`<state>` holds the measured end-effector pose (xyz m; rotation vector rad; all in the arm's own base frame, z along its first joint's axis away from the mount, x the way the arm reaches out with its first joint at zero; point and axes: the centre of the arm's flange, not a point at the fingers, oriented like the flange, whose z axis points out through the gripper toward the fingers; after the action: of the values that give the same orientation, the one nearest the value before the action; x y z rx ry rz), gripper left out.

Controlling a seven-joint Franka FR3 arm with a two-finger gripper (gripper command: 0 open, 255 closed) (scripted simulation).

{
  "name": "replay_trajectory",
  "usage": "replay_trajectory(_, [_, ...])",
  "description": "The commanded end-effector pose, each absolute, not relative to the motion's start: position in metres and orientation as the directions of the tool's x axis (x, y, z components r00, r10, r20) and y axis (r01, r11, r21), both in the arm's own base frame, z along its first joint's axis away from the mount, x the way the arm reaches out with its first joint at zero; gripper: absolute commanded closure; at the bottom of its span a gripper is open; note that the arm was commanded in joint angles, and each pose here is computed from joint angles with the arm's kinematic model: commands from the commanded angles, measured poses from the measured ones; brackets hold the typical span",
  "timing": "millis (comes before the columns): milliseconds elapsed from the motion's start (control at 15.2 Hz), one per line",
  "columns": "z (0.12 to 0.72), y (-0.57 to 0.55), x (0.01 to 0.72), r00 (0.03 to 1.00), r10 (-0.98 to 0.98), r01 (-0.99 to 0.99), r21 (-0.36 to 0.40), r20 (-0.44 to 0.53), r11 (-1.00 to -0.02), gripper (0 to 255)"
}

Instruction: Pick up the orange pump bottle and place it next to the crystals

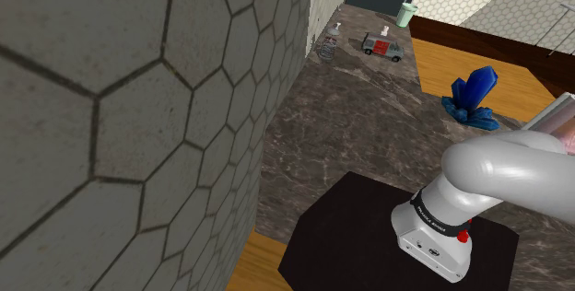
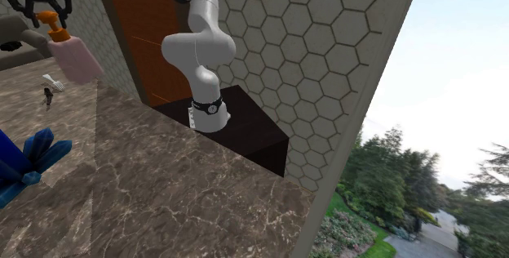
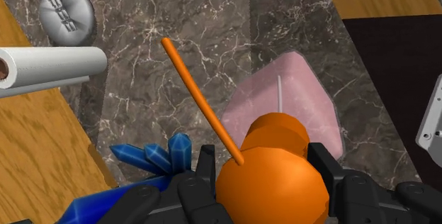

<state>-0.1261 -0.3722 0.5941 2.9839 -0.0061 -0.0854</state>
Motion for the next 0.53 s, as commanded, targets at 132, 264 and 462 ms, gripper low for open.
replay_trajectory(132, [0.573, -0.372, -0.125, 0.998, -0.008, 0.001, 0.156, -0.056, -0.988, 255])
replay_trajectory(264, [0.563, -0.372, -0.125, 0.998, -0.008, 0.001, 0.156, -0.056, -0.988, 255])
replay_trajectory(462, [0.547, -0.372, -0.125, 0.998, -0.008, 0.001, 0.156, -0.056, -0.988, 255])
